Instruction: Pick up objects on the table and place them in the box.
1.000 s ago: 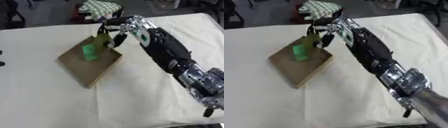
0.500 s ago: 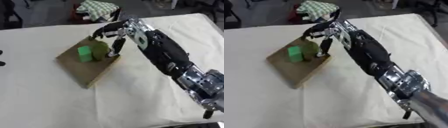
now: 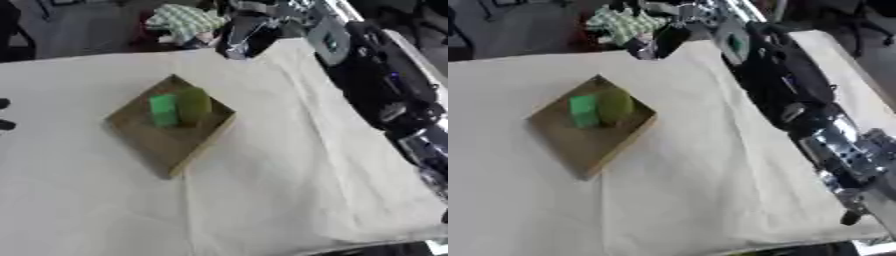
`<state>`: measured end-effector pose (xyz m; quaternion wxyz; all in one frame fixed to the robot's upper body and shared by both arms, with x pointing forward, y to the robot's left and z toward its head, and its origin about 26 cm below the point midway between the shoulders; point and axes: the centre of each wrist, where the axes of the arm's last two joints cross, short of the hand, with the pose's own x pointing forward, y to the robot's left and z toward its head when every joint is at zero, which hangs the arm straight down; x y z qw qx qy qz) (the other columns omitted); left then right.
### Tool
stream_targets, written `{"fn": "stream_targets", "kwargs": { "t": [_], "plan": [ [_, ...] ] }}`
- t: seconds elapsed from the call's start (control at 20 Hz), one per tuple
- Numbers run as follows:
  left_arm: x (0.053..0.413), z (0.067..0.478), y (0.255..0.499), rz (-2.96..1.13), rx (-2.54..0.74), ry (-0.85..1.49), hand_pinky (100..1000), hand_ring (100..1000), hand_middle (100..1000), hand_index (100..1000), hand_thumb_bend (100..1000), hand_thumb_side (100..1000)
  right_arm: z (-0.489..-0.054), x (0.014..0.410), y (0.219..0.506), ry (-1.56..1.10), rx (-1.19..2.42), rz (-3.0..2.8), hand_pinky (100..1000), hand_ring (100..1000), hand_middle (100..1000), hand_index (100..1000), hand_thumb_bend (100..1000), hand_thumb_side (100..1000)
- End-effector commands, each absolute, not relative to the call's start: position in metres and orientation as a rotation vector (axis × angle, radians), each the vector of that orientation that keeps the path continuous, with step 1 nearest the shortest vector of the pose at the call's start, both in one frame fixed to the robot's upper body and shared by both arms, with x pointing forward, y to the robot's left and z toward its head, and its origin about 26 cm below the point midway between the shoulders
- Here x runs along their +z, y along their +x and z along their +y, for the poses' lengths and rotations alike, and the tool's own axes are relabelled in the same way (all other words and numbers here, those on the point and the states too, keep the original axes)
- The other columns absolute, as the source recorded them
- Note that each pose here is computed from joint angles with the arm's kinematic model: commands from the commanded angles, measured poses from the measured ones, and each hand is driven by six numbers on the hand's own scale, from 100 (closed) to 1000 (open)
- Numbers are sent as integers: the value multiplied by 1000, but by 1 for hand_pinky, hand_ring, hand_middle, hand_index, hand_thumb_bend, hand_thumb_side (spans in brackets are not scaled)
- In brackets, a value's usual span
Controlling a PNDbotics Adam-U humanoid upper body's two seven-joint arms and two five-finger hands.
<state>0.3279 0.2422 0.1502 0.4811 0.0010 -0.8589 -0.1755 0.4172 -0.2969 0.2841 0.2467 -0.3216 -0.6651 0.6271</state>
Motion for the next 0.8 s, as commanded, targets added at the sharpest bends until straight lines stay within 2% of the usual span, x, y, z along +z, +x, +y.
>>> {"fn": "stream_targets", "kwargs": {
  "t": [0.05, 0.25, 0.35, 0.45, 0.5, 0.55, 0.6, 0.7, 0.8],
  "plan": [
    [157, 249, 327, -2112, -433, 40, 609, 742, 779, 803, 173, 698, -316, 309, 385, -939, 1644, -1891, 727, 770, 853, 946, 100, 514],
    [157, 249, 328, -2110, -434, 43, 608, 741, 778, 799, 172, 698, -322, 300, 359, -874, 1606, -1912, 718, 764, 854, 943, 100, 516],
    [157, 246, 331, -2098, -448, 36, 599, 732, 768, 781, 125, 695, -317, 296, 350, -817, 1620, -1929, 716, 765, 860, 942, 100, 522],
    [156, 244, 338, -2069, -444, 73, 541, 664, 723, 739, 100, 628, -308, 294, 343, -750, 1647, -1941, 714, 766, 867, 943, 100, 524],
    [158, 243, 342, -2064, -434, 118, 478, 587, 650, 682, 100, 528, -303, 294, 340, -713, 1662, -1949, 712, 766, 870, 944, 100, 527],
    [161, 241, 346, -2064, -420, 200, 463, 572, 631, 669, 100, 511, -297, 294, 337, -665, 1683, -1960, 711, 766, 873, 944, 100, 528],
    [166, 238, 349, -2075, -419, 295, 454, 558, 614, 662, 157, 476, -290, 295, 334, -616, 1702, -1974, 710, 768, 877, 945, 100, 531],
    [174, 228, 352, -2109, -466, 484, 454, 549, 604, 663, 330, 458, -278, 297, 329, -523, 1734, -1996, 707, 771, 888, 948, 100, 536],
    [183, 219, 353, -2153, -554, 646, 415, 501, 542, 612, 452, 451, -268, 299, 323, -423, 1758, -2015, 706, 773, 898, 950, 100, 540]
  ]
}}
